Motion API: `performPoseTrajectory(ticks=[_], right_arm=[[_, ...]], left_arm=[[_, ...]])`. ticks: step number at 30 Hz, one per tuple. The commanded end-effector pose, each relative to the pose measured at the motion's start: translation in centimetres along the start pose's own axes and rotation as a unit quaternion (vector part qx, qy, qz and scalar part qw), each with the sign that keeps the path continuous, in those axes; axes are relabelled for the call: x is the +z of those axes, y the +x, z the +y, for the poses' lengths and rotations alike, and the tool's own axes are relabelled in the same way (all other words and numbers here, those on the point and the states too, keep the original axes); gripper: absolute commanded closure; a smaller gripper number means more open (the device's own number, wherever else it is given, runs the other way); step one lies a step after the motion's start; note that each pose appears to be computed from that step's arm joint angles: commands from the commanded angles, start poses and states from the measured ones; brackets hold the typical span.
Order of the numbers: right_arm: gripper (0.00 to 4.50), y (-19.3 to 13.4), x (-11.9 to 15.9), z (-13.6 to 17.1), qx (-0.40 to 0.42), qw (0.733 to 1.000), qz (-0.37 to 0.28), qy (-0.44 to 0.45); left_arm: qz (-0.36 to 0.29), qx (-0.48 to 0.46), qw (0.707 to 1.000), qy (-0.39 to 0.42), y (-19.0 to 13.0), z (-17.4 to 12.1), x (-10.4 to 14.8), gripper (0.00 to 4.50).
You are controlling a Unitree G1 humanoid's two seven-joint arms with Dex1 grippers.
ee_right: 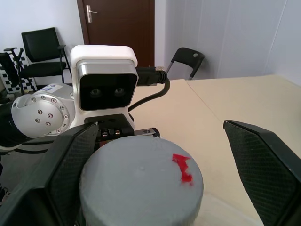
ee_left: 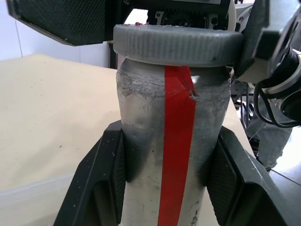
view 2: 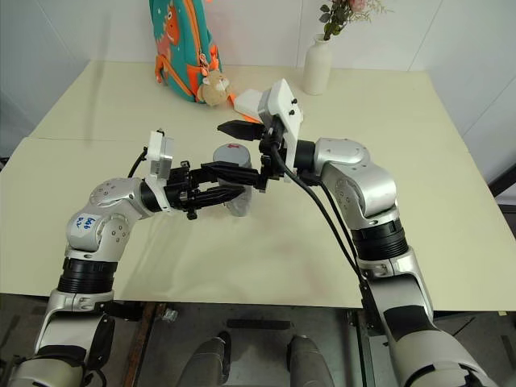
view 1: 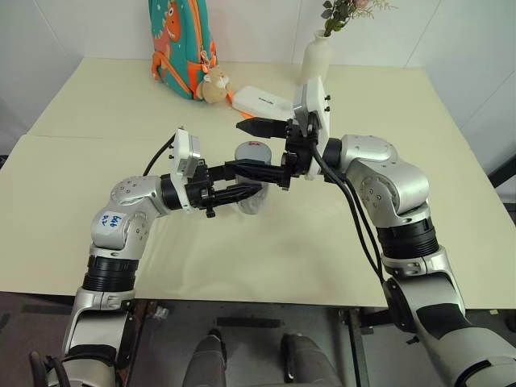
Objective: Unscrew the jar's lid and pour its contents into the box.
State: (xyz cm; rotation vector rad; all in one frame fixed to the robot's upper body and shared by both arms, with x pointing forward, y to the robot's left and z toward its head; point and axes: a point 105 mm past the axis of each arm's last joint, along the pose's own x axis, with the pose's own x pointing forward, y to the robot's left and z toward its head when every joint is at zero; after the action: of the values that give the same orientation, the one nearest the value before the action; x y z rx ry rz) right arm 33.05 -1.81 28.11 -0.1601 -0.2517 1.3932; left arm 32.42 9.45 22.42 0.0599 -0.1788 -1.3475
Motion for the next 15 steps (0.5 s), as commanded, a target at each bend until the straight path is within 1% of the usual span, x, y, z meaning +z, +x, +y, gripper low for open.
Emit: performPoseTrajectory(ticks=[1,7,15], right_arm=[[0.03,-2.2,1.2,-1.2,-0.031,0.999,-0.014,-0.019],[0.03,-2.9,1.4,-0.8,-0.02,1.0,-0.017,-0.012],[0.03,-3.0,1.4,0.9,0.035,0.999,-0.013,0.009]], left_arm=[[-0.018,-0.019,0.999,0.038,0.3,-0.5,1.7,2.61],[-0.018,-0.014,0.999,0.04,0.0,-0.4,1.8,2.61],[-0.022,-0.018,0.999,0.04,0.0,-0.5,2.0,2.61]])
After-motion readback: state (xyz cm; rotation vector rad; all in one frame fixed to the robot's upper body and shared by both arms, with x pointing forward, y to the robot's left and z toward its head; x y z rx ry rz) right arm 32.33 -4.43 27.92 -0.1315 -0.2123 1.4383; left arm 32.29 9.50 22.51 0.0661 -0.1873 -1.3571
